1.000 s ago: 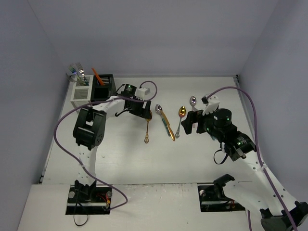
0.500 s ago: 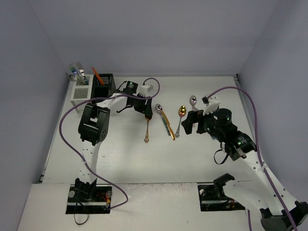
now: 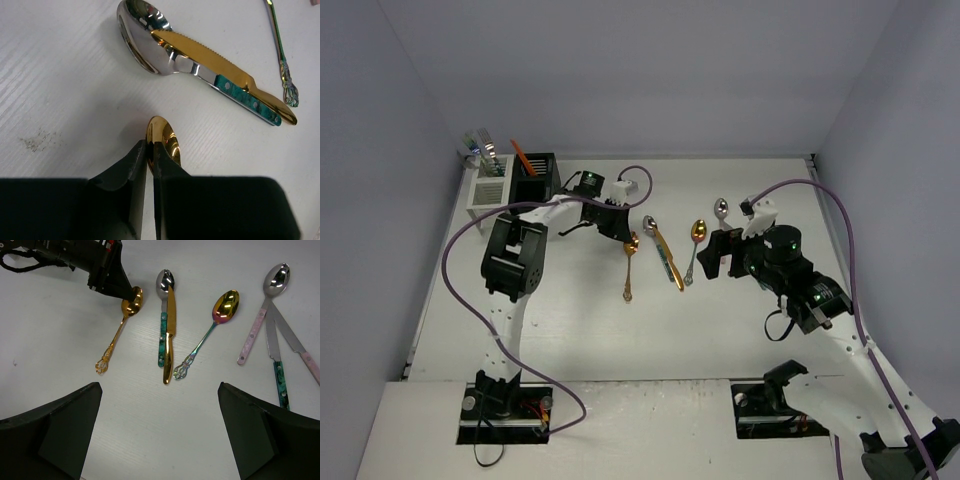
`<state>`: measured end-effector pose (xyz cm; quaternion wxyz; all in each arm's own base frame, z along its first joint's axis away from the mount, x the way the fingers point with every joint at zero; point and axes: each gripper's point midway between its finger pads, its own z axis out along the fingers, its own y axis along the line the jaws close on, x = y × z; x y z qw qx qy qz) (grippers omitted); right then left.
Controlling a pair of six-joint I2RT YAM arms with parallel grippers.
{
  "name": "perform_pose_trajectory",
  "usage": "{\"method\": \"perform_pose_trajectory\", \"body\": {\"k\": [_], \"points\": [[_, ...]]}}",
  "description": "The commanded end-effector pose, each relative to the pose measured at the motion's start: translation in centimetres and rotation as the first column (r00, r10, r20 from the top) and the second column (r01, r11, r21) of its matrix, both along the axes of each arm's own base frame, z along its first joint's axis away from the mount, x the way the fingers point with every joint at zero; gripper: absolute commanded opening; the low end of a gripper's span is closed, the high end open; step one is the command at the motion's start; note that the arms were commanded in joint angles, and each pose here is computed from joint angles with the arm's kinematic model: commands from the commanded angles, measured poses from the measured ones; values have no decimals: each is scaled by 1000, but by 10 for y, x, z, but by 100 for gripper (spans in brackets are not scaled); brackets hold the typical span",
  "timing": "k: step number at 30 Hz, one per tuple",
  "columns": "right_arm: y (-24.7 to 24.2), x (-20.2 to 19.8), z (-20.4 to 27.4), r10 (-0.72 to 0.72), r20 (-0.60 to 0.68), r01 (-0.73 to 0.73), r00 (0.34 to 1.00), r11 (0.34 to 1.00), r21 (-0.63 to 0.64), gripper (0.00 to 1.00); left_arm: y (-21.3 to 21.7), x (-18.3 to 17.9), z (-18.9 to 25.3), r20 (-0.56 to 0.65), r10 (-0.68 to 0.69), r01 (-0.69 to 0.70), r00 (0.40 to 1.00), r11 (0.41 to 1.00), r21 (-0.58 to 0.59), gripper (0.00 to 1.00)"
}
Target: Sort the eating utensils into containers
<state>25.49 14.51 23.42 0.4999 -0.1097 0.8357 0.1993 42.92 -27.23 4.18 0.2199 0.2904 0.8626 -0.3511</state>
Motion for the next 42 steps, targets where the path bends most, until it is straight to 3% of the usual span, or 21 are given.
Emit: {"method": "perform_pose_trajectory", "body": {"k": [1, 9, 14, 17, 21, 24, 29, 33, 36, 42], "points": [[-3, 9, 17, -32, 57, 30, 998, 999, 21, 100, 12, 1, 27, 91, -12, 10, 996, 1000, 20, 0], [-2, 10, 24, -28, 70, 26, 997, 999, 25, 100, 34, 8, 90, 228, 106, -101, 968, 994, -33, 0], [0, 11, 27, -17, 80, 16, 997, 1000, 20, 100, 88, 20, 165, 374, 304, -302, 876, 951, -66, 0], [1, 13, 27, -7, 78, 6, 997, 1000, 10, 100, 124, 22, 212, 477, 416, -428, 774, 899, -88, 0], [3, 16, 26, 9, 78, -9, 997, 1000, -8, 100, 175, 22, 272, 608, 533, -586, 589, 799, -132, 0], [5, 19, 26, 19, 80, -18, 997, 1000, -20, 100, 217, 22, 308, 702, 581, -708, 411, 689, -156, 0], [5, 20, 25, 28, 81, -25, 996, 999, -37, 100, 300, 24, 350, 771, 629, -861, 102, 444, -248, 0], [5, 21, 23, 36, 80, -33, 996, 998, -48, 100, 347, 30, 373, 782, 620, -896, -65, 308, -319, 0], [6, 23, 22, 40, 79, -35, 996, 998, -58, 100, 366, 37, 380, 803, 580, -901, -135, 265, -343, 0], [5, 29, 21, 39, 78, -33, 996, 996, -82, 100, 386, 59, 375, 809, 558, -904, -185, 226, -363, 0]]}}
